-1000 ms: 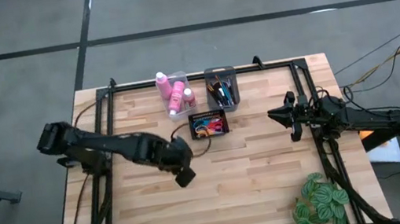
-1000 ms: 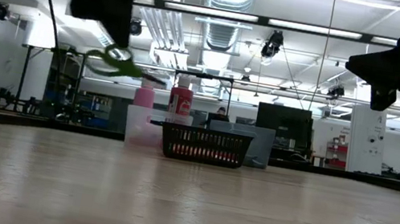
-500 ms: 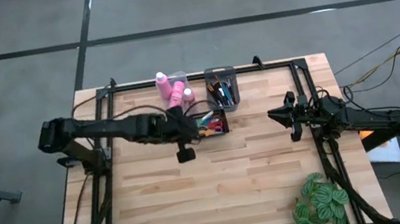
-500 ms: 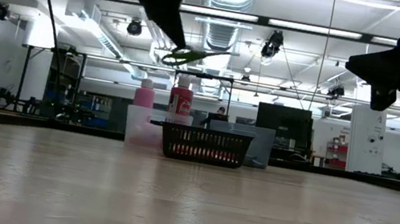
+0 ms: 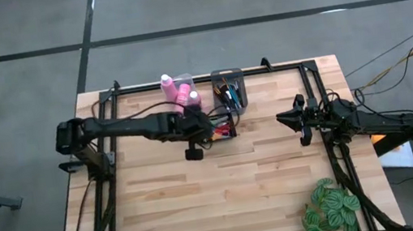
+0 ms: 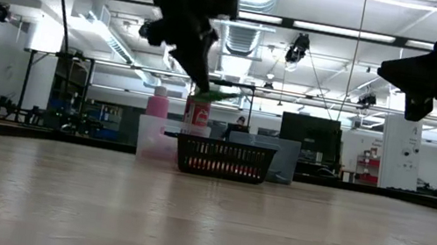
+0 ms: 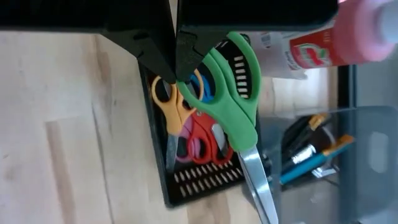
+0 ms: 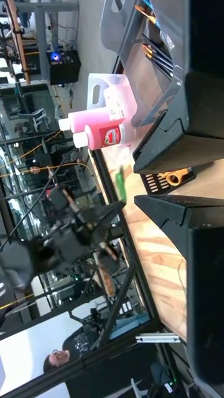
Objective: Pick & Place Paint Supplies
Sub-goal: Put the green scissors into the black bin, then return to Home Position
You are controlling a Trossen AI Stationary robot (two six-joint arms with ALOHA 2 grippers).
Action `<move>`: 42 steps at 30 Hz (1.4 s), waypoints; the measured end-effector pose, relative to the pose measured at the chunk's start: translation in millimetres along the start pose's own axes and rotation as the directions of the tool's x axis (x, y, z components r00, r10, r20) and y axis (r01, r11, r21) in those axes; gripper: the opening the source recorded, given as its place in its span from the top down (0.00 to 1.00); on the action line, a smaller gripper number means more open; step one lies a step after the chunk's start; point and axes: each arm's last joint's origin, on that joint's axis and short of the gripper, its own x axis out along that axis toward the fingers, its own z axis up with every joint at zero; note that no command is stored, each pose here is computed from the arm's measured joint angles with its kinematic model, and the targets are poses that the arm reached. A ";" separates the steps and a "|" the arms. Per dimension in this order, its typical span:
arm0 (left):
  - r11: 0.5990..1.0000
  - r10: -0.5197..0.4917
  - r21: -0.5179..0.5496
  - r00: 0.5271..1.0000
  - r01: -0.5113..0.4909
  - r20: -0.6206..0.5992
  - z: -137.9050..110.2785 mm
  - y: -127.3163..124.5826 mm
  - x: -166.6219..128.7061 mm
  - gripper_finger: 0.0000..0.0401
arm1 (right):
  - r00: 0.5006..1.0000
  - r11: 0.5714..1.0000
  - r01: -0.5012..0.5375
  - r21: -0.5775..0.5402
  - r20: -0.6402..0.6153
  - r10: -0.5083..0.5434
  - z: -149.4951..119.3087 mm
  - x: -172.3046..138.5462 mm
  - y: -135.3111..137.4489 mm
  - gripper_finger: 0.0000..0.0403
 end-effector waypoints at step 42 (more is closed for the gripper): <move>0.999 -0.024 0.043 0.994 0.029 -0.109 -9.4 -4.2 74.3 0.89 | 1.000 1.000 0.000 0.000 0.000 0.000 0.0 0.0 0.0 0.84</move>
